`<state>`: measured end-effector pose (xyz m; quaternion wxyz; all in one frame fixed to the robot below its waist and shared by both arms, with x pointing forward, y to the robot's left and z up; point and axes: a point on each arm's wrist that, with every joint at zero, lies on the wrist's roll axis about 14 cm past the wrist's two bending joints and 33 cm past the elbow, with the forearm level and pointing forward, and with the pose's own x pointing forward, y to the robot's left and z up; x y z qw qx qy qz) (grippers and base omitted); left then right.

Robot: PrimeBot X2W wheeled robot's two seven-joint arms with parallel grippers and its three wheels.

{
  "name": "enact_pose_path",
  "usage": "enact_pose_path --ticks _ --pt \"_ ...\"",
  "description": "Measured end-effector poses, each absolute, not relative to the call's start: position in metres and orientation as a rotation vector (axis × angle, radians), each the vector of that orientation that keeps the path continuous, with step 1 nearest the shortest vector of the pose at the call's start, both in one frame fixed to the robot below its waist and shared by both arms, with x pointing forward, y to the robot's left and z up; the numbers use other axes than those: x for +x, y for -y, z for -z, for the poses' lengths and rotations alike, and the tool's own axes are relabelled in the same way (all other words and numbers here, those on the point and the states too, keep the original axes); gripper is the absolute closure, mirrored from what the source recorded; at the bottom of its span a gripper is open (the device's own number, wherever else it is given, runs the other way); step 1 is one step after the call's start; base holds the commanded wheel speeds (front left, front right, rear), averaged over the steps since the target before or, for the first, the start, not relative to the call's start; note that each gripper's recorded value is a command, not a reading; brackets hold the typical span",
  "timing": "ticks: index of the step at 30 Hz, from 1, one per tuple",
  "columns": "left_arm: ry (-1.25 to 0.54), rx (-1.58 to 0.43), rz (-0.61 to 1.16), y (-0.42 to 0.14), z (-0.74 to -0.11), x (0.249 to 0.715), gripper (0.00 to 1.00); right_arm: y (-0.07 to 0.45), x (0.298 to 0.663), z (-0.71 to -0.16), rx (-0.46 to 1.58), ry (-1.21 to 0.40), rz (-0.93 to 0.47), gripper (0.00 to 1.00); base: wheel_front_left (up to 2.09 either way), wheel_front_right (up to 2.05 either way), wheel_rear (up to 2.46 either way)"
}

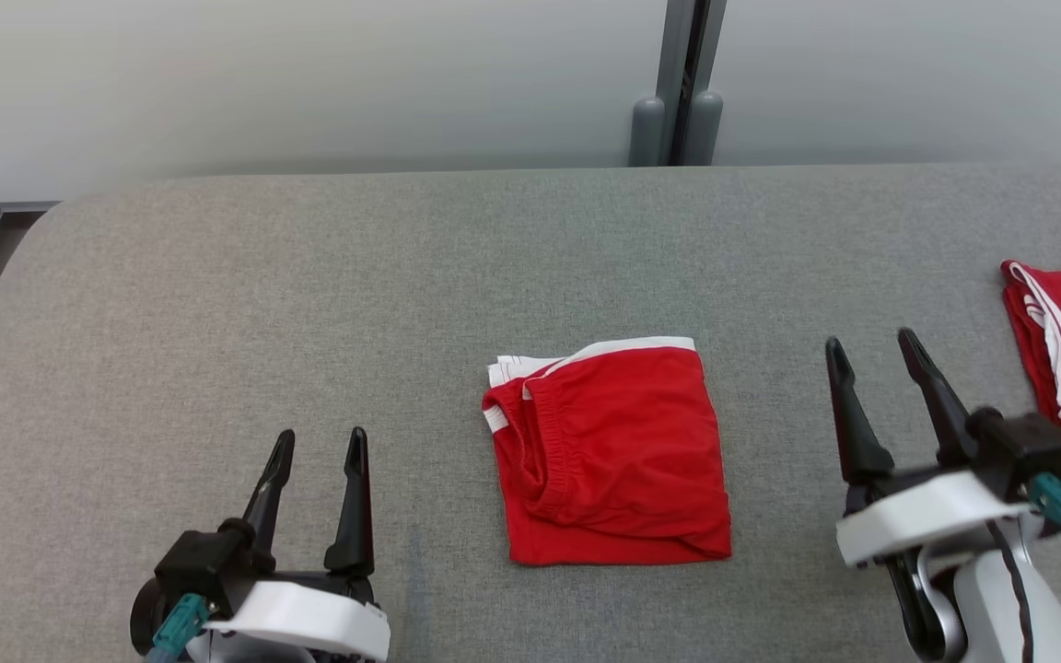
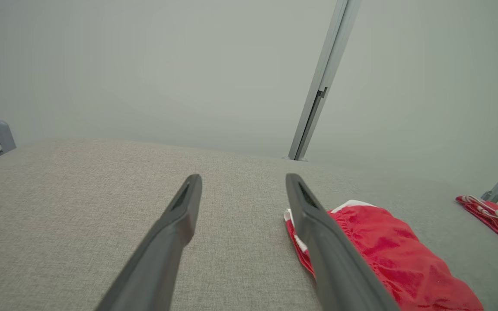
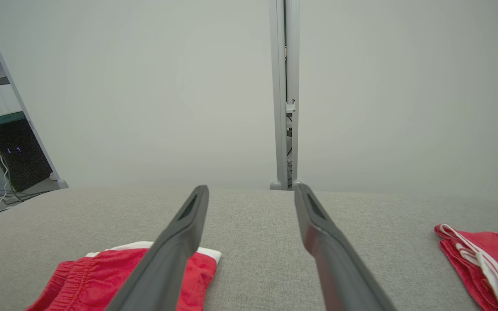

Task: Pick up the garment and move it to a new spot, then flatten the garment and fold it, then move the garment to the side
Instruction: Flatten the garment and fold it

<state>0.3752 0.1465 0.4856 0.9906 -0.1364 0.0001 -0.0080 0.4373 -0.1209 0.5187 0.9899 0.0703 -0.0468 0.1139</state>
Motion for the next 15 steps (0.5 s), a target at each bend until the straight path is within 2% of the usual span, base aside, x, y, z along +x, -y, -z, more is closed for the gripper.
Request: enact_pose_path --ticks 6,15 --pt "-0.005 -0.272 0.005 -0.149 -0.484 0.361 0.0 0.127 0.407 -0.51 0.189 0.08 -0.205 0.0 0.0 0.0 0.0" --pt "-0.018 -0.268 -0.007 -0.151 -0.48 0.347 0.0 0.124 0.391 -0.509 0.249 0.075 -0.208 0.0 0.0 0.0 0.0"
